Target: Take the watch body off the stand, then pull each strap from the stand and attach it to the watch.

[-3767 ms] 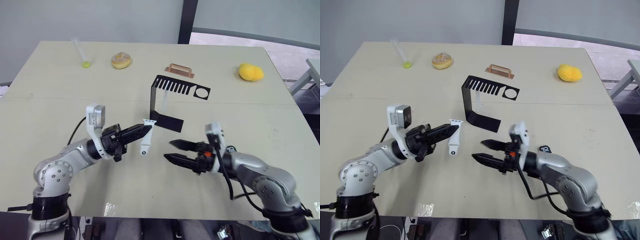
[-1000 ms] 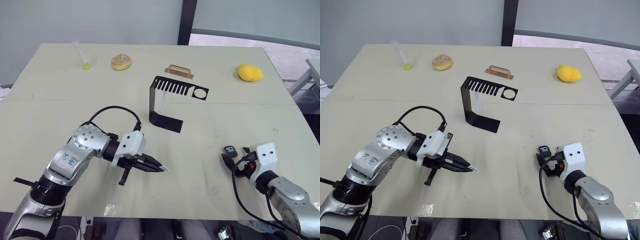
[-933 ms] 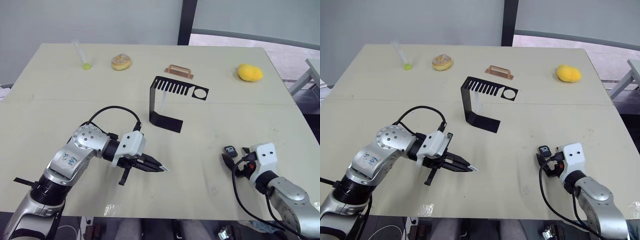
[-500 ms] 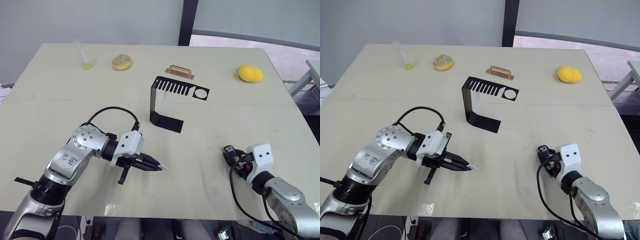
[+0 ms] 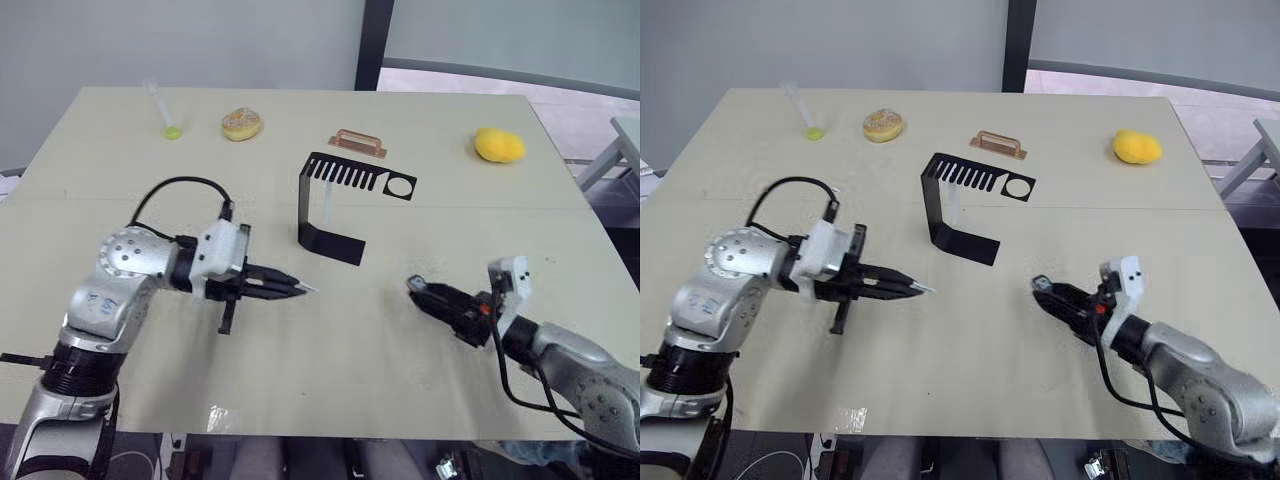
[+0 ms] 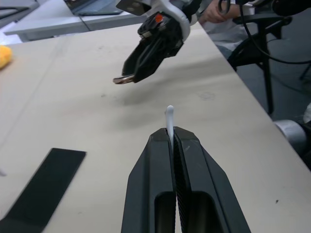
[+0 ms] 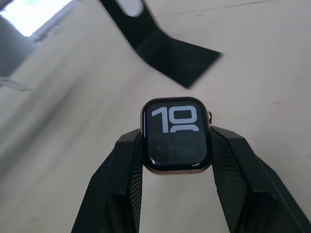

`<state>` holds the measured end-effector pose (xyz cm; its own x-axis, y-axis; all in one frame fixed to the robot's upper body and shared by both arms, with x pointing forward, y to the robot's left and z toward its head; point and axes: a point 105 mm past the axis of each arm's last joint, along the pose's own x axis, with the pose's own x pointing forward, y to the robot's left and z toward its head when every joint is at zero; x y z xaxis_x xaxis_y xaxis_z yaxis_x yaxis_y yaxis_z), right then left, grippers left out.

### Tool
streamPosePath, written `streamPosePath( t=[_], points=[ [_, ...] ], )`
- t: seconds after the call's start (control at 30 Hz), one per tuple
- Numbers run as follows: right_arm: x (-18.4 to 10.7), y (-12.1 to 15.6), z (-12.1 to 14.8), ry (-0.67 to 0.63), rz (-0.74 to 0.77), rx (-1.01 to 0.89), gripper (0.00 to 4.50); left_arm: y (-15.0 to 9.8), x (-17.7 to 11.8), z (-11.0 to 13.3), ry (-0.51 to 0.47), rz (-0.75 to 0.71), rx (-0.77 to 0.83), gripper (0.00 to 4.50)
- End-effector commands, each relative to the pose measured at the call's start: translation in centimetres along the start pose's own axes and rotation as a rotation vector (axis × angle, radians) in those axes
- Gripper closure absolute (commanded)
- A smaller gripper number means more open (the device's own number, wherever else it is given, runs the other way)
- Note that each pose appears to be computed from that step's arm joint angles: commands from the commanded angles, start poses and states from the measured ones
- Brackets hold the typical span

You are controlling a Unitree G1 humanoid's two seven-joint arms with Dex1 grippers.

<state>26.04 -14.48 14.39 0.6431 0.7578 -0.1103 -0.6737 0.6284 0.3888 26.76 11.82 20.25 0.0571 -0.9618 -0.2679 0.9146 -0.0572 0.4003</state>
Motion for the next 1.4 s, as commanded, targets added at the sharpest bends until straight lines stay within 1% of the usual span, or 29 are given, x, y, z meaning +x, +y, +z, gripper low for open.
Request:
streamPosePath(
  t=[0.03, 0.1, 0.13, 0.27, 0.37, 0.63, 0.77, 0.83, 1.07, 1.4],
  points=[
    [1.8, 2.5, -0.6, 0.046, 0.145, 0.145, 2.99, 0.9, -2.4, 0.5, 0.052, 0.083, 0.103, 4.50],
    [2.6, 3.2, -1.1, 0.081, 0.192, 0.218, 2.99, 1.0, -2.8, 0.7, 0.066, 0.089, 0.141, 4.50],
    [2.9, 3.5, -1.4, 0.105, 0.213, 0.249, 2.99, 0.9, -2.8, 0.8, 0.065, 0.084, 0.131, 4.50],
    [4.1, 4.3, -1.8, 0.148, 0.270, 0.359, 2.99, 1.0, -1.8, 1.5, 0.054, 0.067, 0.194, 4.50],
    [4.6, 4.8, -1.6, 0.158, 0.300, 0.397, 2.99, 0.5, -1.0, 0.6, 0.125, 0.007, 0.244, 4.50],
    [5.3, 5.4, -1.4, 0.175, 0.320, 0.421, 2.99, 0.4, 1.2, 0.6, 0.117, -0.044, 0.322, 4.50],
    [5.6, 5.7, -1.3, 0.177, 0.325, 0.437, 2.99, 0.5, 1.4, 0.5, 0.125, -0.058, 0.356, 4.50],
    [5.8, 5.7, -1.1, 0.158, 0.324, 0.465, 2.99, 0.4, 1.6, 0.4, 0.124, -0.067, 0.365, 4.50],
    [6.1, 5.9, -0.9, 0.155, 0.324, 0.476, 2.99, 0.2, 2.1, 0.2, 0.112, -0.071, 0.370, 4.50],
    [6.3, 6.0, -0.8, 0.146, 0.327, 0.471, 2.99, 0.7, 2.1, -0.1, 0.139, -0.038, 0.372, 4.50]
  ],
)
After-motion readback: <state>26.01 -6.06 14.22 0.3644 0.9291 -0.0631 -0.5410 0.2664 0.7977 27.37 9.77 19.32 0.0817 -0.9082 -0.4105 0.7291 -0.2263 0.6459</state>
